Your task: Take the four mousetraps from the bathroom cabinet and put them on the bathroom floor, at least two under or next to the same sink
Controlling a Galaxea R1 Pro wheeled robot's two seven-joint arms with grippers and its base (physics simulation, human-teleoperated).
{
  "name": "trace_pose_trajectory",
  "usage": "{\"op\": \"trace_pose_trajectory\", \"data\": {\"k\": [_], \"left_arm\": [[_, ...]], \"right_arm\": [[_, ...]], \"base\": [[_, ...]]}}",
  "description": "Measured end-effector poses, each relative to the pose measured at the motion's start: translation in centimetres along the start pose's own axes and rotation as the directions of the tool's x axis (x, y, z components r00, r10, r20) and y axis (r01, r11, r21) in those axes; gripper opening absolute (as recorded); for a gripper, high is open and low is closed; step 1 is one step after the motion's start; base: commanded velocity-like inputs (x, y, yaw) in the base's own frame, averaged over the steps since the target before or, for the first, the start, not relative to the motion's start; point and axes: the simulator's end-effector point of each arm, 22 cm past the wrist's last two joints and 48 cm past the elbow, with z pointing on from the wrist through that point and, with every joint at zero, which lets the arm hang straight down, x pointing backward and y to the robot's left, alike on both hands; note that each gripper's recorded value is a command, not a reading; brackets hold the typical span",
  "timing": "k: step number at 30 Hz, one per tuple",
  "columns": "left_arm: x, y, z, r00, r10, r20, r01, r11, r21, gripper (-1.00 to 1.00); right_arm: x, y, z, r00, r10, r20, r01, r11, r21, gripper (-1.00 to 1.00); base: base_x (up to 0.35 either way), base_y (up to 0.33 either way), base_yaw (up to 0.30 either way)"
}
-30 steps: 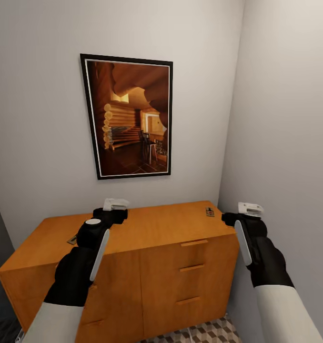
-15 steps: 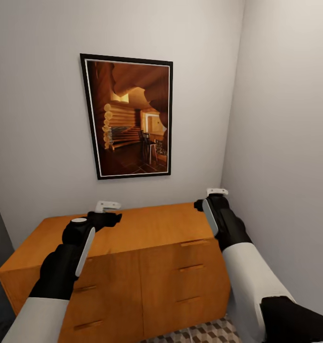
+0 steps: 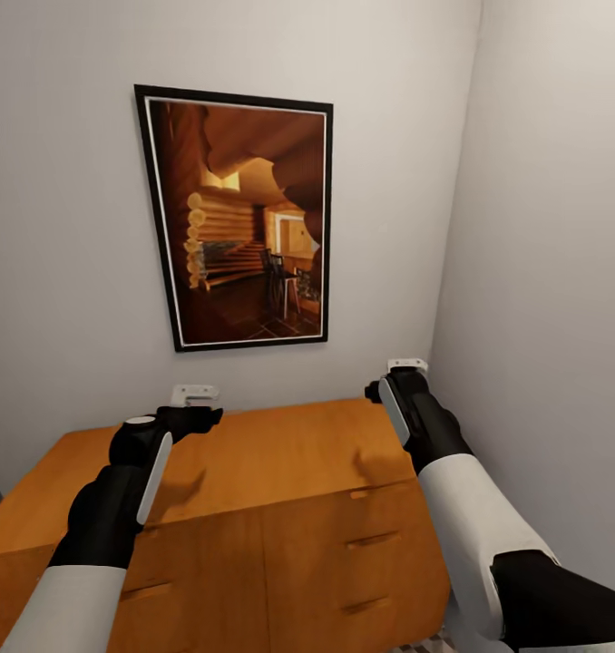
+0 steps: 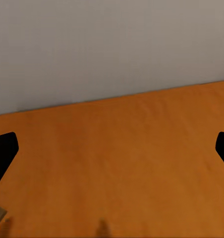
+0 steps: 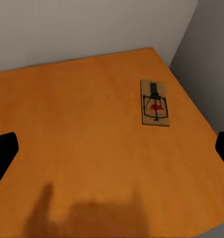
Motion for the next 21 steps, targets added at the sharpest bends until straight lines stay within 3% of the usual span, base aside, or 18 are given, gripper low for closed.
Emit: {"op": "trace_pose_trajectory", "data": {"k": [11,16,21], "left_arm": [[0.2,0.3,0.1,1.0,-0.009,-0.005,0.009,1.0,-0.007,1.0],[0.3,0.4,0.2,1.0,-0.01,-0.006,0.01,1.0,-0.009,1.0],[0.3,0.5,0.2,1.0,-0.009,-0.006,0.009,1.0,-0.012,1.0]], "right_arm": [[1.0,-1.3,0.6,0.999,-0.011,-0.045,0.013,0.998,0.054,1.0],[1.6,-4.4,2.2,0.996,-0.013,-0.091,0.021,0.996,0.087,1.0],[1.8,-4.8,2.8,0.995,-0.011,-0.099,0.016,0.998,0.054,1.0]], "base": [[0.081,0.0,0.0],[0.045,-0.054,0.0],[0.056,-0.061,0.0]]}}
